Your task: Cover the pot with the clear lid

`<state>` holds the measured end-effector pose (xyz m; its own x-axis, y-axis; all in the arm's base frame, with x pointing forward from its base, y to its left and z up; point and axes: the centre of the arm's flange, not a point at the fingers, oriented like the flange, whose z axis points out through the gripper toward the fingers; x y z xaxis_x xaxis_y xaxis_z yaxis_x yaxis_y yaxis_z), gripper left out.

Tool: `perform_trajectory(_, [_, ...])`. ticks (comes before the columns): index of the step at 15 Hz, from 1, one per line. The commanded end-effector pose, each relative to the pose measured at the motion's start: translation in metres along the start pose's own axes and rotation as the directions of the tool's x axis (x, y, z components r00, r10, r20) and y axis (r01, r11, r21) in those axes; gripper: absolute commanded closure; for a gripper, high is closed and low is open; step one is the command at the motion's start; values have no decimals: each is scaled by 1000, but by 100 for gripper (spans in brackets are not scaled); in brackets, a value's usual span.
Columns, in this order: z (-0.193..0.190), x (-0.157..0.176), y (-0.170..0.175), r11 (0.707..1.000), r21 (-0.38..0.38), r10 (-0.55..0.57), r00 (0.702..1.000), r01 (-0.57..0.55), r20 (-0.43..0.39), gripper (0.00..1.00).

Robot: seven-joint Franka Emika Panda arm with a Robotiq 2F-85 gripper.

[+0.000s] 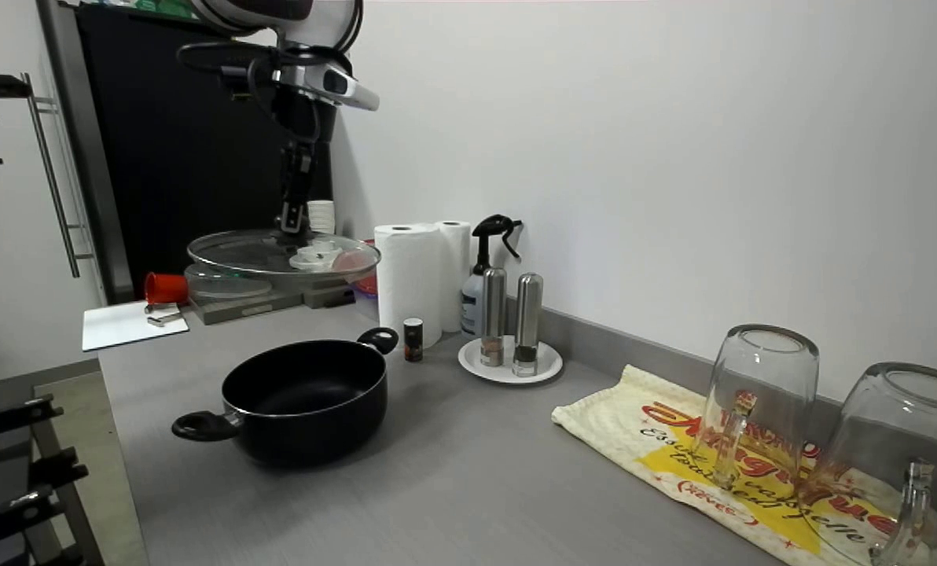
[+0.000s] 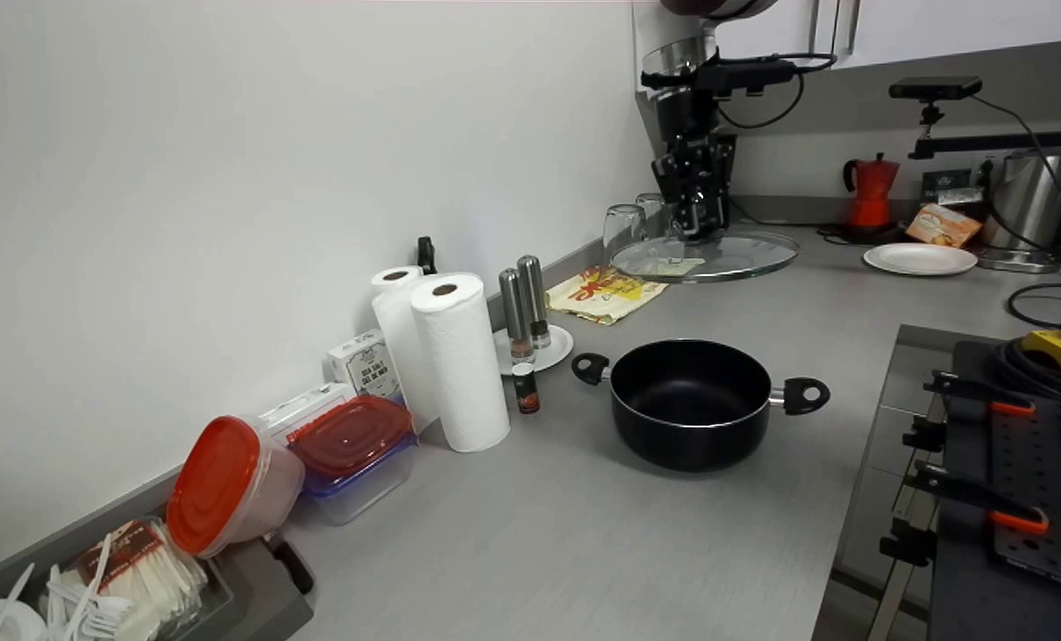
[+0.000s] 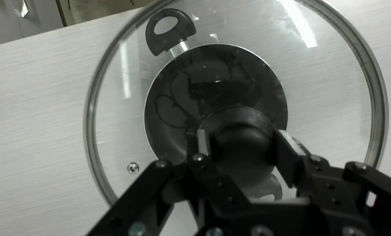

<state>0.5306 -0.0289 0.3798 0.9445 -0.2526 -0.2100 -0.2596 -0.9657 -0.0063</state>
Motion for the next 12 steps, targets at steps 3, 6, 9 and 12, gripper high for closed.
perform_trajectory(3, [17,19,-14,999,-41,-15,999,16,32,75])
perform_trajectory(6, [31,23,-11,999,-37,-7,998,9,55,75])
perform_trajectory(9, [44,26,-9,1000,-26,7,998,-5,67,75])
perform_trajectory(12, [56,33,-8,999,-6,33,998,-33,48,75])
